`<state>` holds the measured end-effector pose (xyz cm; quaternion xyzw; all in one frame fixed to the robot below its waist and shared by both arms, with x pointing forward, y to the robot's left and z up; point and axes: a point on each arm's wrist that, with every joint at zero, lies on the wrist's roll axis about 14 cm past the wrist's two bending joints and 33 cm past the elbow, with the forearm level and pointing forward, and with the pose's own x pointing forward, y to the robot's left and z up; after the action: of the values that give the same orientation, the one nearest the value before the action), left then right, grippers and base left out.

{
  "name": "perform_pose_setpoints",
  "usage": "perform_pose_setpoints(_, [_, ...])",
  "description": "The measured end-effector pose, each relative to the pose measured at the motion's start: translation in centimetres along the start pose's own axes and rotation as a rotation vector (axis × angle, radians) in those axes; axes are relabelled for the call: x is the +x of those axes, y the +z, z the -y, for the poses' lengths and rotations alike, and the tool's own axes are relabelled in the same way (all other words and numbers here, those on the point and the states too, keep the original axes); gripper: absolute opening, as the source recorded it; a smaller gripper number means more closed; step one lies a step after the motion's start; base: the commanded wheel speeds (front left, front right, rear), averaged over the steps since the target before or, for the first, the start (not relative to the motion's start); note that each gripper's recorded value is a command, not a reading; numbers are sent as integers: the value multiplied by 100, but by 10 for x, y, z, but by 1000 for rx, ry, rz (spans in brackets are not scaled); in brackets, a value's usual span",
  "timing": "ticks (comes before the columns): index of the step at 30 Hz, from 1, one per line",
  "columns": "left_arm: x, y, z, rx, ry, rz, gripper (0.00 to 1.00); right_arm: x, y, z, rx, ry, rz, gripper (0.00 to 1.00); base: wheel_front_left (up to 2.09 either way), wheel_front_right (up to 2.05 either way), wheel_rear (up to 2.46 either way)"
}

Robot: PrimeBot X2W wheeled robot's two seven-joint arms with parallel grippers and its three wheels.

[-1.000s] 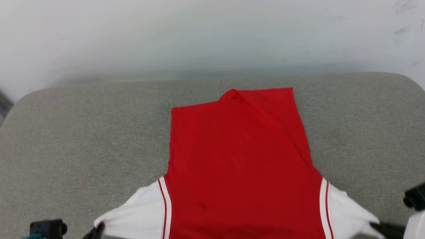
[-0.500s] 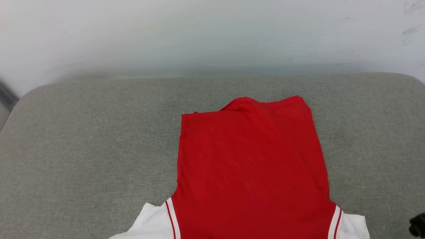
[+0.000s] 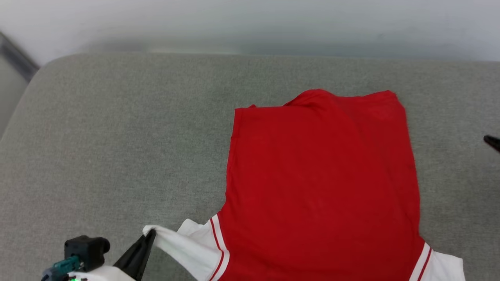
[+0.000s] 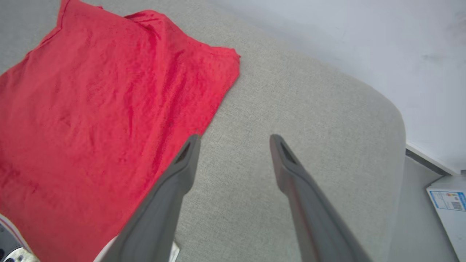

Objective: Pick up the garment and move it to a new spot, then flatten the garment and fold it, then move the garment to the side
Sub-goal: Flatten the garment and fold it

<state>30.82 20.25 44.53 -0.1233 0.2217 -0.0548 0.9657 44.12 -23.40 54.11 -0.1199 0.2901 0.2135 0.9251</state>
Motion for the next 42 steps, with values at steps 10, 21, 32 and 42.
perform_pose_setpoints(10, [50, 0, -1, -4, 8, -7, 0, 135, 36, 18, -32, -17, -389, 100, 0, 0, 0])
perform_pose_setpoints(21, [76, -22, -26, 1, 85, -71, 0, 235, -47, -15, 1, 75, -623, 100, 0, 0, 0])
perform_pose_setpoints(32, [82, -19, -29, 12, 89, -49, 0, 238, -36, -23, 6, 105, -505, 0, 0, 0, 0])
perform_pose_setpoints(42, [53, -5, -23, 11, 83, 6, 0, 159, 39, -10, -106, 70, -263, 0, 0, 0, 0])
